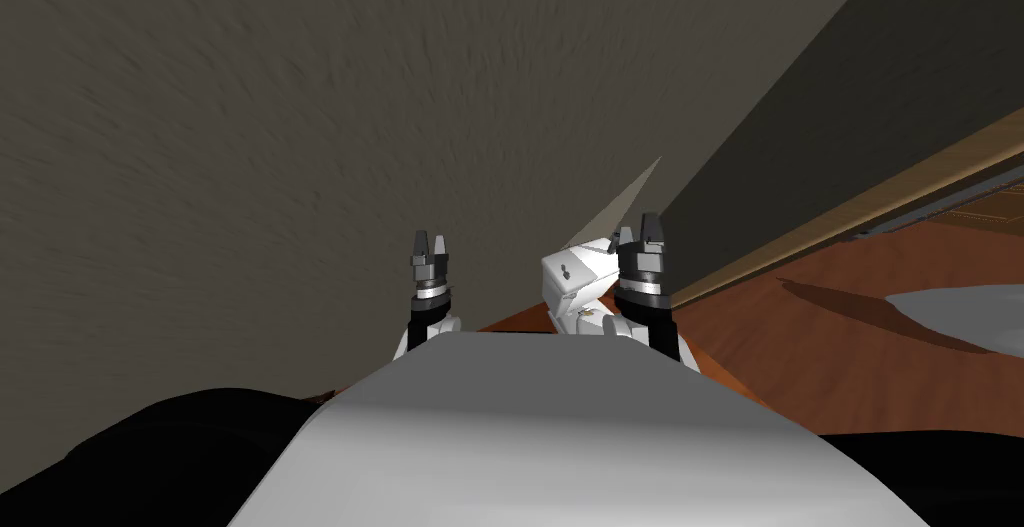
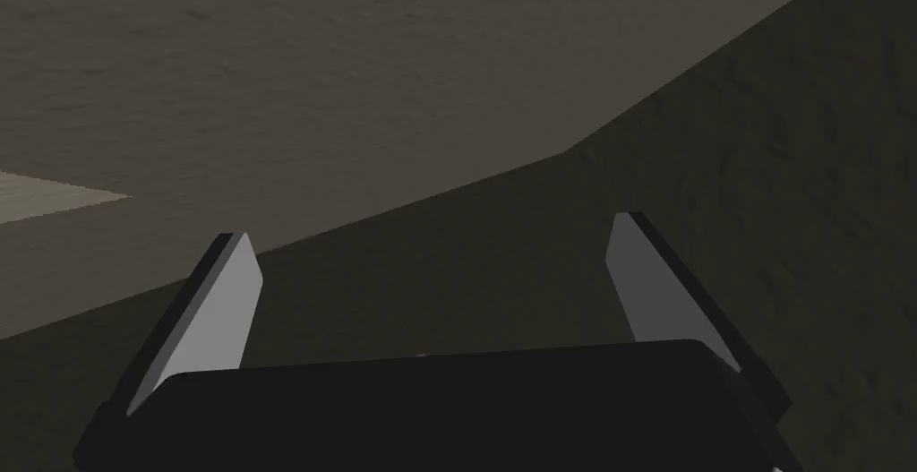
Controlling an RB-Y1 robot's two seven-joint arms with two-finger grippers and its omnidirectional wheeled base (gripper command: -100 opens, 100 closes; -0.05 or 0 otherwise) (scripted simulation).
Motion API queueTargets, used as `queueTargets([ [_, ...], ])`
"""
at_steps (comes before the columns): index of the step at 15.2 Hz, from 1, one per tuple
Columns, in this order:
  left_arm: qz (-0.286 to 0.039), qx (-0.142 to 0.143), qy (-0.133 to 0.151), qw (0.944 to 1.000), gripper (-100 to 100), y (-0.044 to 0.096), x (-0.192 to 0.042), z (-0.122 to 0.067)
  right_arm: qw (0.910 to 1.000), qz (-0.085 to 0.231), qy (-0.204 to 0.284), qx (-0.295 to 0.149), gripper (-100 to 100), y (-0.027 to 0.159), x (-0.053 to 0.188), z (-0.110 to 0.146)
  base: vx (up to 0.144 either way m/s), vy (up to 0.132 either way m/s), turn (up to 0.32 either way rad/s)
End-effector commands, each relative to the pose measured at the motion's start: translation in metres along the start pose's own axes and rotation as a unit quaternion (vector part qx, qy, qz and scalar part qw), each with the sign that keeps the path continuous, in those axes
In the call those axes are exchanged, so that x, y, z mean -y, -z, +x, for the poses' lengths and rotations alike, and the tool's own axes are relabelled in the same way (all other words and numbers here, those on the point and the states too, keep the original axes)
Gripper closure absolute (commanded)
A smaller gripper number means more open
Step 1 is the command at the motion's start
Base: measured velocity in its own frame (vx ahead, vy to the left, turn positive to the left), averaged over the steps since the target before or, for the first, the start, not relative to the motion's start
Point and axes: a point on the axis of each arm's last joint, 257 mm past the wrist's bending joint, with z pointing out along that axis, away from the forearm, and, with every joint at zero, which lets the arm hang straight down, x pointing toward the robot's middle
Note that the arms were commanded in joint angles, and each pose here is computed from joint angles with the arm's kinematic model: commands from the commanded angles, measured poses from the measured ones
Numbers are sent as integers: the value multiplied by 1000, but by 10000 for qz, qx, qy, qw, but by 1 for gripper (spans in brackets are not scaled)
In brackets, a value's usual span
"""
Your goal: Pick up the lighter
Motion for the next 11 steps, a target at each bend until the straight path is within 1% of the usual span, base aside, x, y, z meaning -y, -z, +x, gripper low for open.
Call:
queueTargets([
  [1,0,0,0,10000,0,0,0,0,9997,-26,145,-180,-100,0,1,5,0,0,0],
  [3,0,0,0,10000,0,0,0,0,9980,-57,433,-449,-100,1,4,14,0,4,-12],
  [4,0,0,0,10000,0,0,0,0,9980,-57,434,-452,-100,1,4,14,-1,6,-9],
  [6,0,0,0,10000,0,0,0,0,9940,-79,824,-720,-100,2,11,22,-1,7,-12],
  [8,0,0,0,10000,0,0,0,0,9867,-93,1298,-970,-100,4,20,31,-2,14,-24],
  [9,0,0,0,10000,0,0,0,0,9867,-93,1298,-970,-100,4,20,31,-2,14,-19],
  [11,0,0,0,10000,0,0,0,0,9754,-102,1841,-1206,-100,6,33,39,-3,15,-18],
])
